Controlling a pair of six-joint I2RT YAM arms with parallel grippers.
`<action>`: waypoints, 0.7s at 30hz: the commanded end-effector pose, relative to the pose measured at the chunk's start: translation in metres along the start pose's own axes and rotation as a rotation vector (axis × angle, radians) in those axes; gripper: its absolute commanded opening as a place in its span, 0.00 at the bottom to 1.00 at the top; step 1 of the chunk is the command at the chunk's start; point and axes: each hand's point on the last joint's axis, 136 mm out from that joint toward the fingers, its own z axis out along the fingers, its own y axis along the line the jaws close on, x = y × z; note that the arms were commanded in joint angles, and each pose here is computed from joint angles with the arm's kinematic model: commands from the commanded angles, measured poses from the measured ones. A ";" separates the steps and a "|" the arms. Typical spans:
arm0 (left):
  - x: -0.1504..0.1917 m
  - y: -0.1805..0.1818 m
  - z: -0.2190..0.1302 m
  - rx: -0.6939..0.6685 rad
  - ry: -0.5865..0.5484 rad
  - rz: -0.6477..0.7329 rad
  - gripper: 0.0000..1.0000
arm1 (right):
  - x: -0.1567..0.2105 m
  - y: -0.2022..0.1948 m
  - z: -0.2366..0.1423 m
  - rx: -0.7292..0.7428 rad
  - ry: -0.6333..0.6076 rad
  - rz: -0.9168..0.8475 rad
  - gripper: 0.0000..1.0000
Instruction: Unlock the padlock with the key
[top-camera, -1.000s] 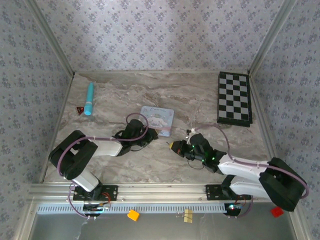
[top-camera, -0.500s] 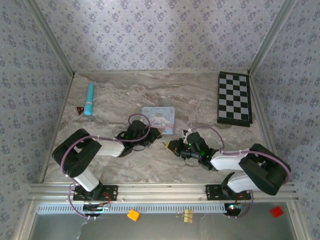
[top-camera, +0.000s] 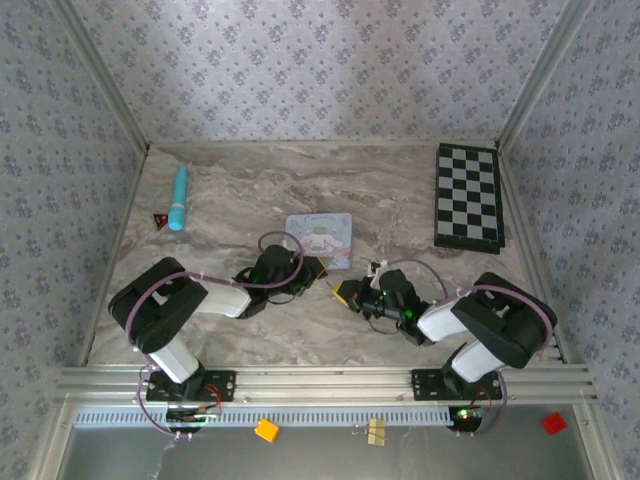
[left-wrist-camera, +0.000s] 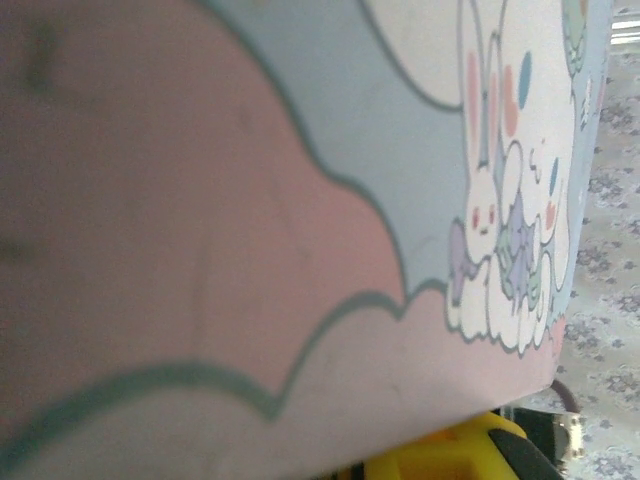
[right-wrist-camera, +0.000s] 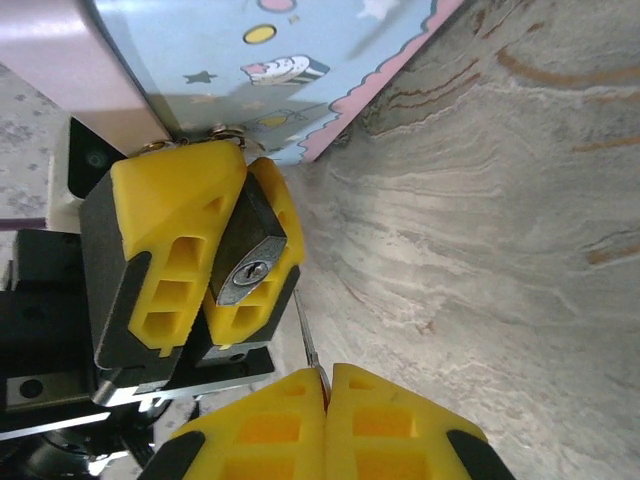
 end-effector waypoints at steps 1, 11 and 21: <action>0.006 -0.006 0.000 0.053 0.005 -0.051 0.02 | -0.003 0.014 -0.001 -0.092 -0.018 0.037 0.00; 0.001 0.004 -0.006 0.042 -0.032 -0.077 0.02 | 0.000 0.012 0.009 -0.127 -0.009 0.063 0.00; -0.002 0.003 -0.009 0.057 -0.034 -0.067 0.01 | 0.000 0.025 0.007 -0.163 -0.008 0.049 0.00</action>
